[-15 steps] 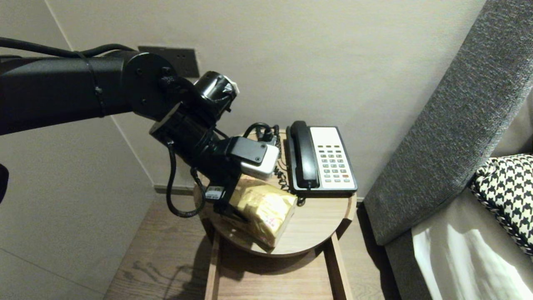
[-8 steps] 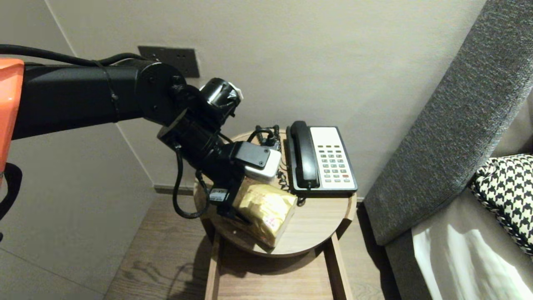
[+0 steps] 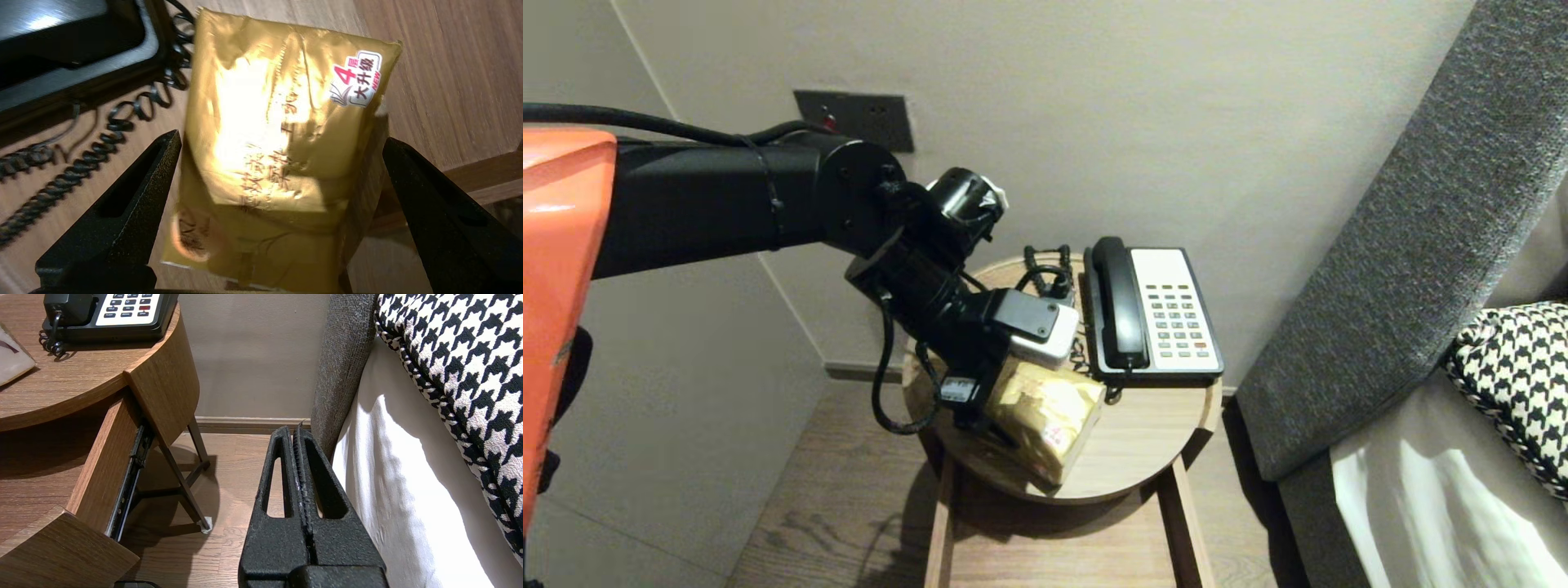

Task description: Put the tissue on the table in the drawer one by one

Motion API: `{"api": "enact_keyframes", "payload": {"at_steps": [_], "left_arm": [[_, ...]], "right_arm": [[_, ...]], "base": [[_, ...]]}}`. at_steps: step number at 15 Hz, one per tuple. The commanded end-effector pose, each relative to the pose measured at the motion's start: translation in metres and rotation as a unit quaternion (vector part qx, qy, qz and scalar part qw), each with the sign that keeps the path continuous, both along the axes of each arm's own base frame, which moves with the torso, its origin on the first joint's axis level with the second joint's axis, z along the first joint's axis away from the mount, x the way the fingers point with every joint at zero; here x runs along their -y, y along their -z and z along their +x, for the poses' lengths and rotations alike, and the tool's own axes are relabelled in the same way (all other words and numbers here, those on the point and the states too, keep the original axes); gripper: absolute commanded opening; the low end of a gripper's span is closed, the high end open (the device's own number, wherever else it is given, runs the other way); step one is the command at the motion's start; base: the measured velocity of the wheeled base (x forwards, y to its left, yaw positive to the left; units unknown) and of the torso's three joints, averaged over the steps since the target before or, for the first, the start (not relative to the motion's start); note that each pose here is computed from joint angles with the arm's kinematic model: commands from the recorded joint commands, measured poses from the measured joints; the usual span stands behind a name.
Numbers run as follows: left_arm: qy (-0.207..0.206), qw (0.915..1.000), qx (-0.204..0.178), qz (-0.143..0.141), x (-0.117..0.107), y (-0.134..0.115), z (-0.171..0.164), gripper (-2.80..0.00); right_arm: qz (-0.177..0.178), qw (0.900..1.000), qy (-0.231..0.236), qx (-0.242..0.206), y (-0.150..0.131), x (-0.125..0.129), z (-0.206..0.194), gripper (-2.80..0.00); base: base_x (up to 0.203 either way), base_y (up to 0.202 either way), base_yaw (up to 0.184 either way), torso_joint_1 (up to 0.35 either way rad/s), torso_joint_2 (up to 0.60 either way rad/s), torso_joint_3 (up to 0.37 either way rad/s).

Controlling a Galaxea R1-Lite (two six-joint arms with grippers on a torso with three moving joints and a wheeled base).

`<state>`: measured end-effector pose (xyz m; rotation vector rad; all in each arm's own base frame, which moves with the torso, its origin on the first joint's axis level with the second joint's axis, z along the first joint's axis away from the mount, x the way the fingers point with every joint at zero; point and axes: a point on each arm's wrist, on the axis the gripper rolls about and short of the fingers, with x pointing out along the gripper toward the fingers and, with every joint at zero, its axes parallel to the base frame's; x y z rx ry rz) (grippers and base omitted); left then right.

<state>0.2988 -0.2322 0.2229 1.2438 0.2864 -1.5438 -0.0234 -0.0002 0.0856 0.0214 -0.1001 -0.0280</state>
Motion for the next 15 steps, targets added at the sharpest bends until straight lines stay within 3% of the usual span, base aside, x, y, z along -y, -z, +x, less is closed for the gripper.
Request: {"api": "enact_keyframes", "payload": {"at_steps": [1,7,15], "left_arm": [[0.003,0.9999,-0.009,0.01,0.001,0.005,0.001,0.0],[0.008,0.9994,-0.019,0.029,0.008,0.017,0.002,0.0],[0.019,0.9992,-0.021,0.028,0.014,0.023,0.003,0.0]], "right_arm": [[0.0,1.0,0.0,-0.019,0.011,0.0,0.003,-2.8],[0.0,1.0,0.0,-0.019,0.011,0.0,0.003,-2.8],[0.0,1.0,0.0,-0.019,0.011,0.0,0.003,-2.8]], "base": [[0.0,0.0,0.0,0.0,0.0,0.0],[0.0,0.0,0.0,0.0,0.0,0.0],[0.0,0.0,0.0,0.0,0.0,0.0]]}}
